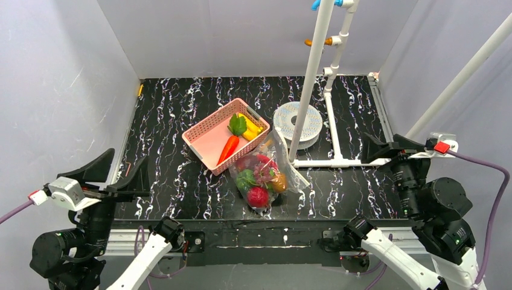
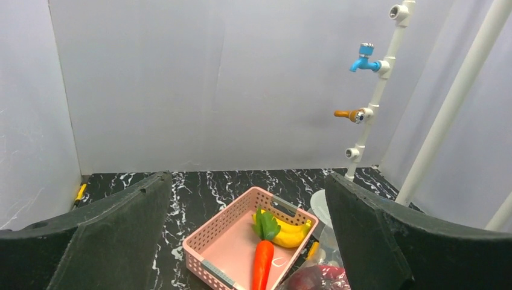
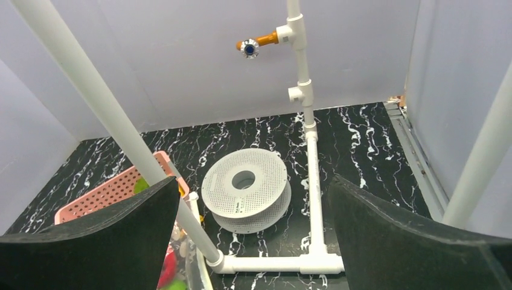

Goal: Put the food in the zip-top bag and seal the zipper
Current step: Reset both arms

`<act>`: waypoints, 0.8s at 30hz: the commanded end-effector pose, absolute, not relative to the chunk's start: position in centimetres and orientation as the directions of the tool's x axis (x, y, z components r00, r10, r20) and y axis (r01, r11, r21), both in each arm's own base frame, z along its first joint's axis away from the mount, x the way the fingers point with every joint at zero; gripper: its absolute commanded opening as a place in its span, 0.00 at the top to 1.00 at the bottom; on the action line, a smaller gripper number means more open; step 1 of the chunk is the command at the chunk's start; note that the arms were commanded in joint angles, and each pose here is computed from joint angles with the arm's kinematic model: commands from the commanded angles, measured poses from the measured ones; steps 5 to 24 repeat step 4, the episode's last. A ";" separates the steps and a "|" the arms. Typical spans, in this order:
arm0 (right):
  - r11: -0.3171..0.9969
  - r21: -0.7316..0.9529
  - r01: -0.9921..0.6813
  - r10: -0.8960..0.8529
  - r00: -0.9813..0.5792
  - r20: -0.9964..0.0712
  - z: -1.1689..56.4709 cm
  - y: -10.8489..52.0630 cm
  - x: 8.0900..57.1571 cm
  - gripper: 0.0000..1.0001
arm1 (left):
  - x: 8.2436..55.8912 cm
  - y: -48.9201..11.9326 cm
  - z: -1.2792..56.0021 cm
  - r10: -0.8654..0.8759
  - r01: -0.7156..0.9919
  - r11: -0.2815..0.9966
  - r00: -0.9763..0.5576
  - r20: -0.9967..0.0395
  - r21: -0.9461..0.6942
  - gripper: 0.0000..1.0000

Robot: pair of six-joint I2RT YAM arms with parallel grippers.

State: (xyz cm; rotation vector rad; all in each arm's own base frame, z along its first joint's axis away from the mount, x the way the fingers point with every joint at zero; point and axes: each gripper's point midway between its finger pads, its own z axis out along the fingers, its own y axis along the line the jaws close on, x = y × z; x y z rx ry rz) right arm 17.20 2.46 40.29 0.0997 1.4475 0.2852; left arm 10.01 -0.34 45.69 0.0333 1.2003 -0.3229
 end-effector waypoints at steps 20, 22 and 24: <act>0.965 0.229 -0.130 0.243 0.102 -0.965 42.0 2.4 17.2 0.02 | 11.0 -0.5 46.2 -0.255 0.248 0.952 0.323 -0.911 -0.178 0.02; 0.965 0.229 -0.130 0.243 0.102 -0.965 42.0 2.4 17.2 0.02 | 11.0 -0.5 46.2 -0.255 0.248 0.952 0.323 -0.911 -0.178 0.02; 0.965 0.229 -0.130 0.243 0.102 -0.965 42.0 2.4 17.2 0.02 | 11.0 -0.5 46.2 -0.255 0.248 0.952 0.323 -0.911 -0.178 0.02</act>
